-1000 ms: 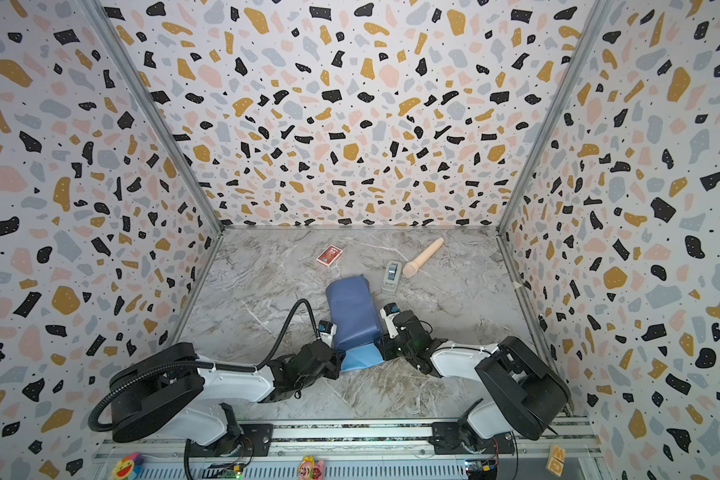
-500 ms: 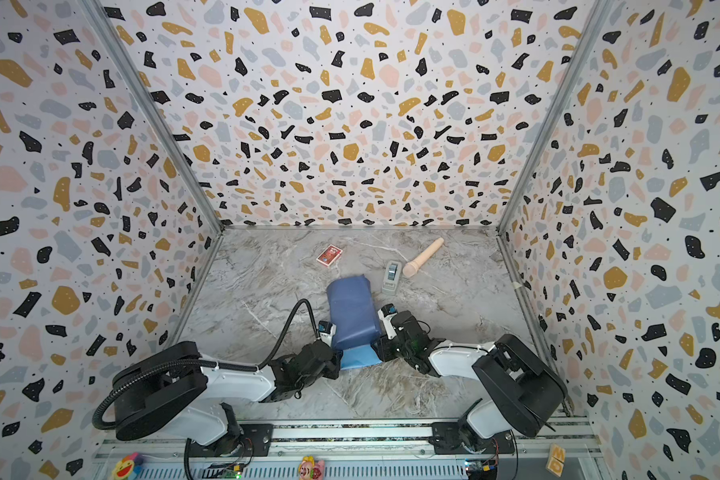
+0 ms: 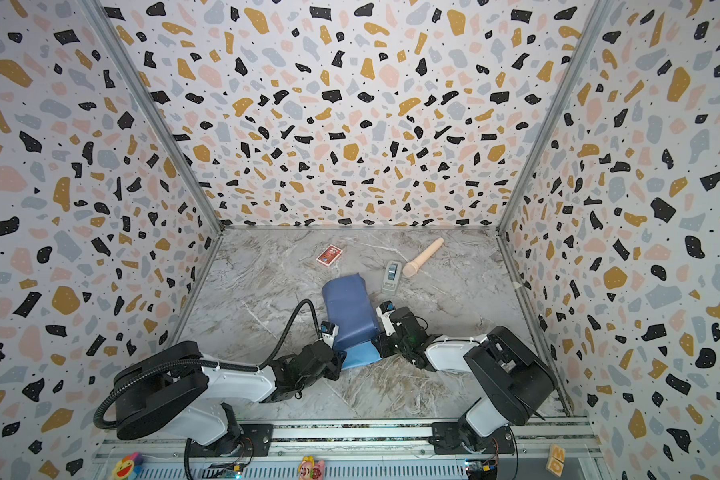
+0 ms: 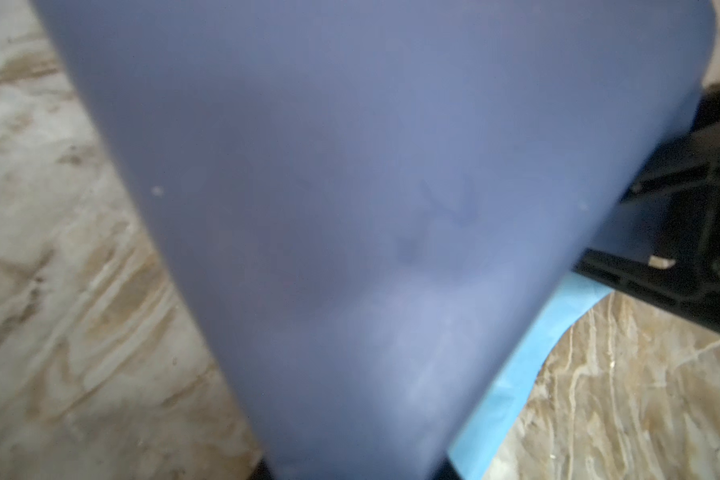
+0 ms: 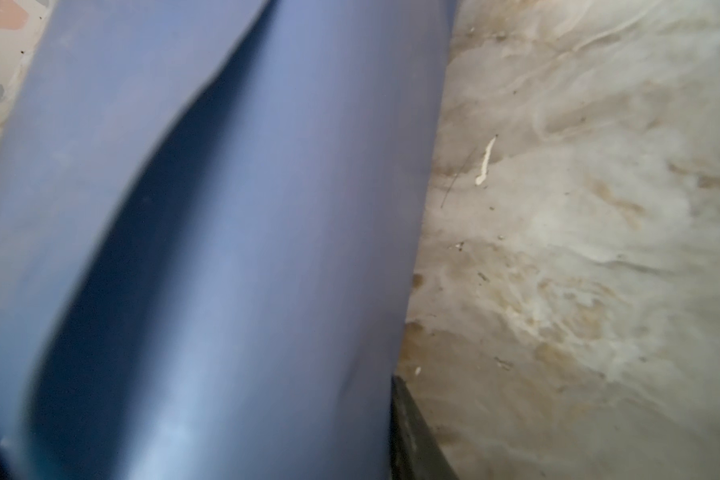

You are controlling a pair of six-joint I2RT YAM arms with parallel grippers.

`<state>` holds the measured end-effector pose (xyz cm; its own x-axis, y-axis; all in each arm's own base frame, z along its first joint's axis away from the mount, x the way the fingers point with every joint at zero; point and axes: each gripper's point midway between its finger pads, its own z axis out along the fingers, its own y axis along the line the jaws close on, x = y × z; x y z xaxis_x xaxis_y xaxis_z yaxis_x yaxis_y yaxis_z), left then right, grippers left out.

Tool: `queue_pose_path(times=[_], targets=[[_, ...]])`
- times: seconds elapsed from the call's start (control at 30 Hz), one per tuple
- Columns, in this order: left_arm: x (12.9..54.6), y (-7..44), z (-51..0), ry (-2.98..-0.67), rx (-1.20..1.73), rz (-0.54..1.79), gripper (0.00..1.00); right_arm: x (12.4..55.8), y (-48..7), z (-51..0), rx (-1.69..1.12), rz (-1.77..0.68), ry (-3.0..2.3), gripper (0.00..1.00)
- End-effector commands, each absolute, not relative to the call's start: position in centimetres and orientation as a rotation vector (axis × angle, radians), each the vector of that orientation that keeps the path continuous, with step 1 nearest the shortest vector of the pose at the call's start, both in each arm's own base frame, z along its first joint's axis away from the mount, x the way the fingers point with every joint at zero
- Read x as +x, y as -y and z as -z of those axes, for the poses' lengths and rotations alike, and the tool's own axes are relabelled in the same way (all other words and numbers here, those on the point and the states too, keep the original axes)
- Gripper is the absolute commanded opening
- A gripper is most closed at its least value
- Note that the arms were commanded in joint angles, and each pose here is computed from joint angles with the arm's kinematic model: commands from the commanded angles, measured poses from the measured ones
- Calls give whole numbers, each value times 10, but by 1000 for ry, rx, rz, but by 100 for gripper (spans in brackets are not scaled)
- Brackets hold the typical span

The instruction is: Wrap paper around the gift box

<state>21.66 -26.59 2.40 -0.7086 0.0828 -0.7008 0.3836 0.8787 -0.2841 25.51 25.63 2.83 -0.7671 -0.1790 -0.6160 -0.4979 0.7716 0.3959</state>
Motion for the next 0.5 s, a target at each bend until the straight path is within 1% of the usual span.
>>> queue_pose_path(times=[0.0, 0.07, 0.17, 0.33, 0.47], targets=[[214, 266, -28, -2313, 400, 523, 47, 261, -256, -30, -495, -739, -2388, 26], [213, 265, -34, -2300, 436, 512, 56, 261, -256, -27, -495, -737, -2394, 25], [214, 264, -50, -2254, 499, 492, 66, 262, -257, -29, -494, -738, -2389, 24], [221, 250, -86, -2137, 554, 394, 74, 261, -256, -29, -495, -737, -2390, 23], [225, 257, -126, -1949, 698, 363, 76, 262, -256, -30, -497, -736, -2387, 23]])
